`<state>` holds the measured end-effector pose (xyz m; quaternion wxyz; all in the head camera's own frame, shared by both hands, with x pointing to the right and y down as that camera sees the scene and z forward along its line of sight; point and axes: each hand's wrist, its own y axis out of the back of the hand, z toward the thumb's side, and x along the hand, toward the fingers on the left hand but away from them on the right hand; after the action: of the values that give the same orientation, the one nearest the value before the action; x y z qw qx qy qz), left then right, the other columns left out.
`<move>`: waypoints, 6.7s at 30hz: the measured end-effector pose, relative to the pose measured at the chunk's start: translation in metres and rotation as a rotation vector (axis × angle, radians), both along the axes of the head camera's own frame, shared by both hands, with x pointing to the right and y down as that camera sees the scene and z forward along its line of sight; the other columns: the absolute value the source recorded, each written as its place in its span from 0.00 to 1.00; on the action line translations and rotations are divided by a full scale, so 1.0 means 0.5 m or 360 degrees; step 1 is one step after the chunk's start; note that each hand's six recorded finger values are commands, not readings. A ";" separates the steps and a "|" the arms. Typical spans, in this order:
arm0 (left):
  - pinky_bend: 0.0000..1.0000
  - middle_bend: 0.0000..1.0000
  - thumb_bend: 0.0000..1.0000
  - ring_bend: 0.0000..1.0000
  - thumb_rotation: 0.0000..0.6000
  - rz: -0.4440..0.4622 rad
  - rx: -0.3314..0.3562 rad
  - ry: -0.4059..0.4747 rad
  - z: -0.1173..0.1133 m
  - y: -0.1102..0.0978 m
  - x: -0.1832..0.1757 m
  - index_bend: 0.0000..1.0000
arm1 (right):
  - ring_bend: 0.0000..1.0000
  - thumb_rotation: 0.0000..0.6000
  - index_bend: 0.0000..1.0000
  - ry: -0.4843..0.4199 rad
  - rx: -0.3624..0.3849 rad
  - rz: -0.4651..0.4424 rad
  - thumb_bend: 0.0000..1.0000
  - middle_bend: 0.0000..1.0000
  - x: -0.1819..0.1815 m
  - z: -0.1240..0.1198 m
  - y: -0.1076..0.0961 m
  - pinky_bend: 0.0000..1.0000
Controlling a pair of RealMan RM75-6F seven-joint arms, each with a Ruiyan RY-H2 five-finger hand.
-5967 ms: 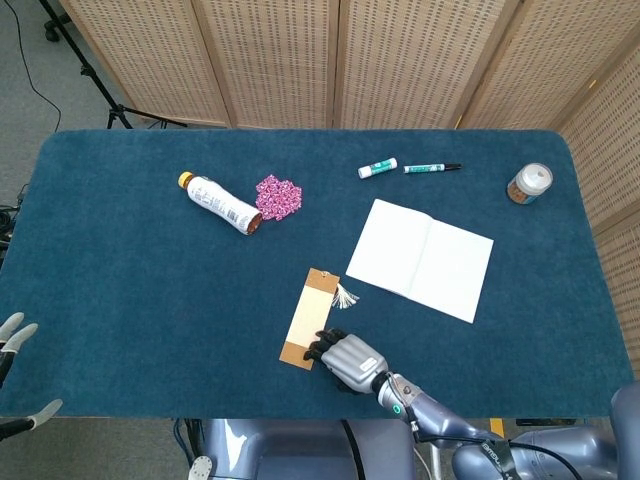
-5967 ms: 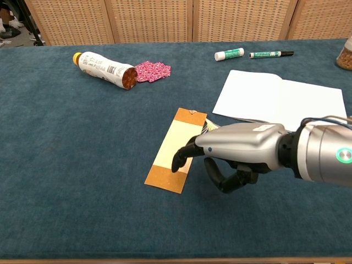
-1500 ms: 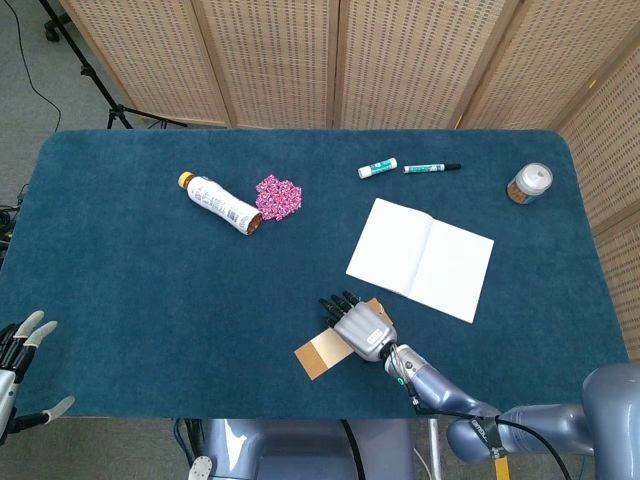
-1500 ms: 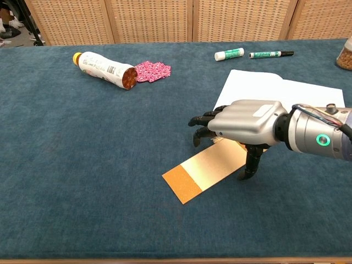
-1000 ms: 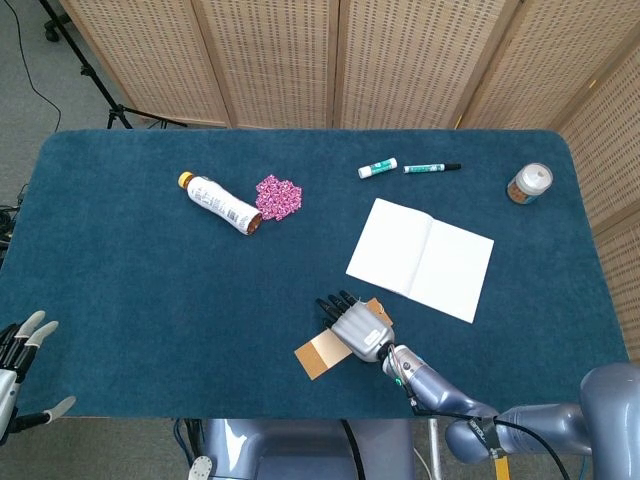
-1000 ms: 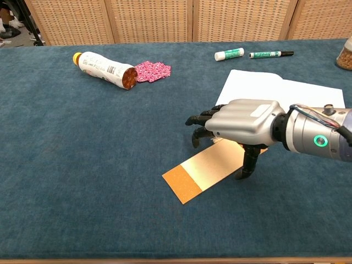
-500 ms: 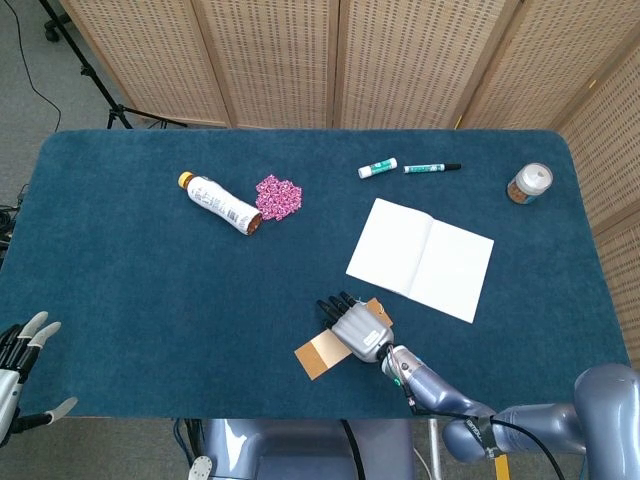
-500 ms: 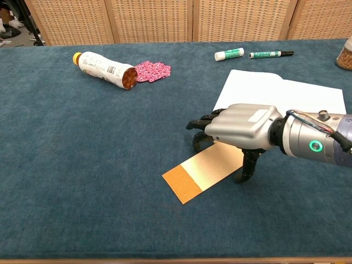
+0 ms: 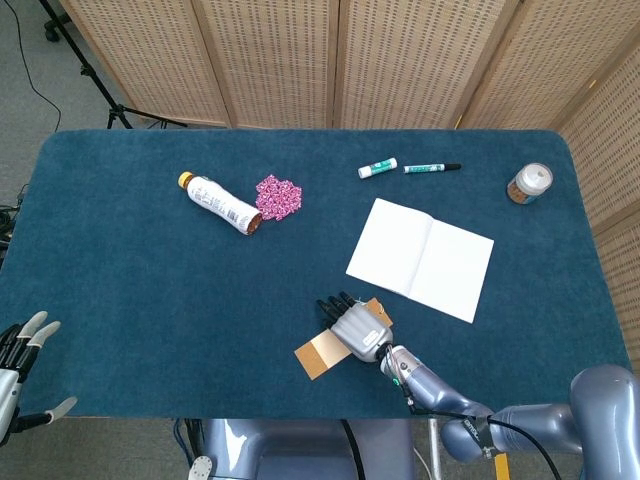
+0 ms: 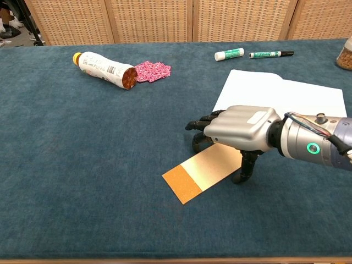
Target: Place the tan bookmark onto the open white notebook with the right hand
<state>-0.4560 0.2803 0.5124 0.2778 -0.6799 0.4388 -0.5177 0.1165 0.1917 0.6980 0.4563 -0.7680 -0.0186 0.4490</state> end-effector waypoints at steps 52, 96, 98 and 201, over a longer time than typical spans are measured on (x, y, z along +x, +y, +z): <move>0.00 0.00 0.00 0.00 1.00 -0.0079 -0.0060 -0.0116 0.045 -0.024 0.007 0.00 | 0.00 1.00 0.44 0.0431 0.0609 0.0083 0.52 0.00 0.211 -0.086 -0.459 0.07; 0.00 0.00 0.00 0.00 1.00 -0.0024 -0.0143 -0.0190 0.090 -0.024 0.032 0.00 | 0.00 1.00 0.46 0.0590 0.0518 -0.0731 0.67 0.00 0.369 0.049 -0.314 0.08; 0.00 0.00 0.00 0.00 1.00 -0.0018 -0.0149 -0.0190 0.092 -0.023 0.034 0.00 | 0.00 1.00 0.46 0.0578 0.0513 -0.0750 0.67 0.00 0.369 0.050 -0.307 0.08; 0.00 0.00 0.00 0.00 1.00 0.0007 -0.0140 -0.0042 0.054 -0.024 0.022 0.00 | 0.00 1.00 0.00 0.0192 -0.0257 0.1080 1.00 0.00 0.434 0.036 -0.266 0.06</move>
<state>-0.4449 0.2684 0.5393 0.2546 -0.6856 0.4103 -0.5448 0.3336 0.0589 0.7160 0.2192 -0.7237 -0.2103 0.6197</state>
